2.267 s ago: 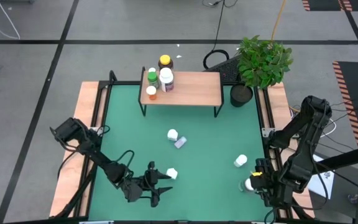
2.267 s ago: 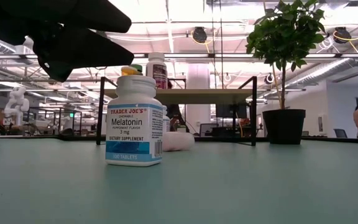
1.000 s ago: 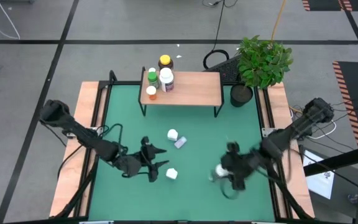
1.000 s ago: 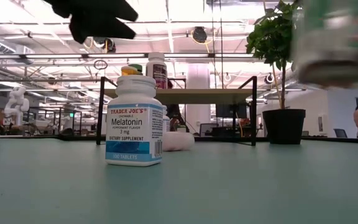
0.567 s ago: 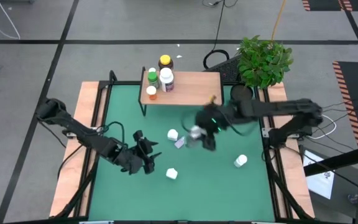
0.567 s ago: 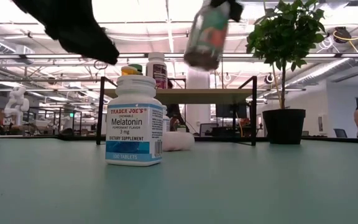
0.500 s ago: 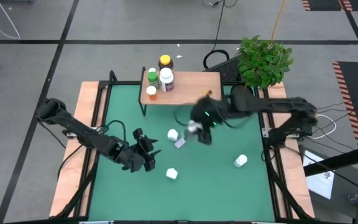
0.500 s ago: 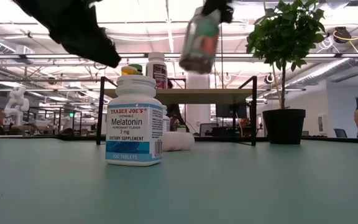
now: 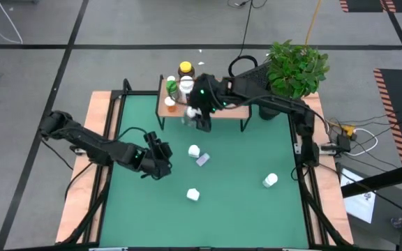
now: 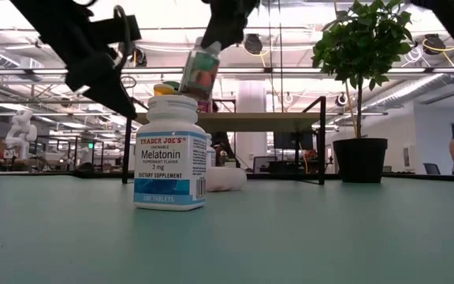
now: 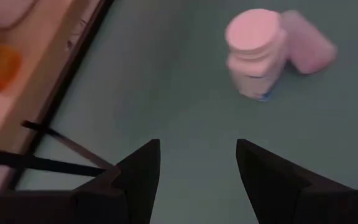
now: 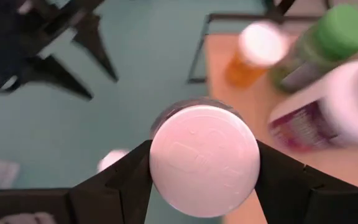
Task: Pick and place medicine bottles onto shelf by color
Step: Put the white and green bottle on the shelf
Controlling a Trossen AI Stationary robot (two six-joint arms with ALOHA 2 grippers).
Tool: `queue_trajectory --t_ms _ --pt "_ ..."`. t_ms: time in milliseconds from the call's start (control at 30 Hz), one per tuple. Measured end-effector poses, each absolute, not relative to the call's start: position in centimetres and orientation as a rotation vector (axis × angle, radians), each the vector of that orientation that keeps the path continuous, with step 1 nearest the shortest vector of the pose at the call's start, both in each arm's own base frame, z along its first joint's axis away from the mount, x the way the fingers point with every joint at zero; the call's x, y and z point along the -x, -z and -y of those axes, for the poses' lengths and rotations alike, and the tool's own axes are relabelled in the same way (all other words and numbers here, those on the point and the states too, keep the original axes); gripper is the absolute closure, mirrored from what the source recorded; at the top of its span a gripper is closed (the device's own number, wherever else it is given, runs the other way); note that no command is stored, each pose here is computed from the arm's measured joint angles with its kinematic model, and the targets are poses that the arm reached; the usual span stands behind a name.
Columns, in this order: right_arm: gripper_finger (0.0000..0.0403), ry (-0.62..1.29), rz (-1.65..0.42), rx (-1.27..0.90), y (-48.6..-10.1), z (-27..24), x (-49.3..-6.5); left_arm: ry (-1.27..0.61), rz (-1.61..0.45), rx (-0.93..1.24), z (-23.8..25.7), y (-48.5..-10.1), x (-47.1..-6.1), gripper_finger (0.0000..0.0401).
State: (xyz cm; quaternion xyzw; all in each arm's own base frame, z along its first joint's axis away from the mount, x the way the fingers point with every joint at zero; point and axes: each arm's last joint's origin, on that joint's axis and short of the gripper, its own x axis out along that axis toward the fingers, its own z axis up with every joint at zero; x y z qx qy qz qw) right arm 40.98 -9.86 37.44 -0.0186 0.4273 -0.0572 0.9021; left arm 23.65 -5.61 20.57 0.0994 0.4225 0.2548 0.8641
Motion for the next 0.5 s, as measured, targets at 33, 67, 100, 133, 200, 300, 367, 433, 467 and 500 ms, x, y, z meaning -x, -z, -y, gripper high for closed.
queue_trajectory --t_ms 33,67,100,133,200,300,367,433,467,500 --pt "0.0183 0.126 -0.876 0.045 -37.3 10.4 -41.2 -0.54 -0.891 -0.219 5.2 -20.6 -23.8 0.019" --pt "0.0183 0.133 -0.87 0.051 -37.2 11.0 -41.4 -0.549 -0.898 -0.228 4.8 -20.6 -23.9 0.019" --pt "0.0182 0.138 -0.865 0.05 -37.2 11.6 -41.4 -0.558 -0.906 -0.234 4.3 -20.6 -24.0 0.019" --pt "0.0183 0.135 -0.867 0.042 -36.9 12.1 -41.5 -0.565 -0.914 -0.236 3.9 -20.6 -24.0 0.019" --pt "0.0182 0.13 -0.872 0.023 -36.7 13.0 -41.4 -0.569 -0.933 -0.238 3.2 -20.6 -24.2 0.019" --pt "0.0183 0.142 -0.873 0.016 -36.5 14.0 -41.1 -0.568 -0.954 -0.25 2.5 -20.5 -24.3 0.019" --pt "0.0181 0.148 -0.856 0.028 -36.7 14.4 -41.1 -0.571 -0.964 -0.265 2.0 -20.5 -24.3 0.019" --pt "0.0174 0.151 -0.853 0.025 -36.7 14.7 -40.9 -0.58 -0.957 -0.267 1.5 -20.6 -24.5 0.019" --pt "0.0172 0.142 -0.849 0.019 -36.7 14.9 -40.9 -0.585 -0.954 -0.267 1.3 -20.7 -24.6 0.019" --pt "0.0171 0.128 -0.845 0.013 -36.7 15.0 -40.9 -0.588 -0.953 -0.268 1.1 -20.7 -24.7 0.019"
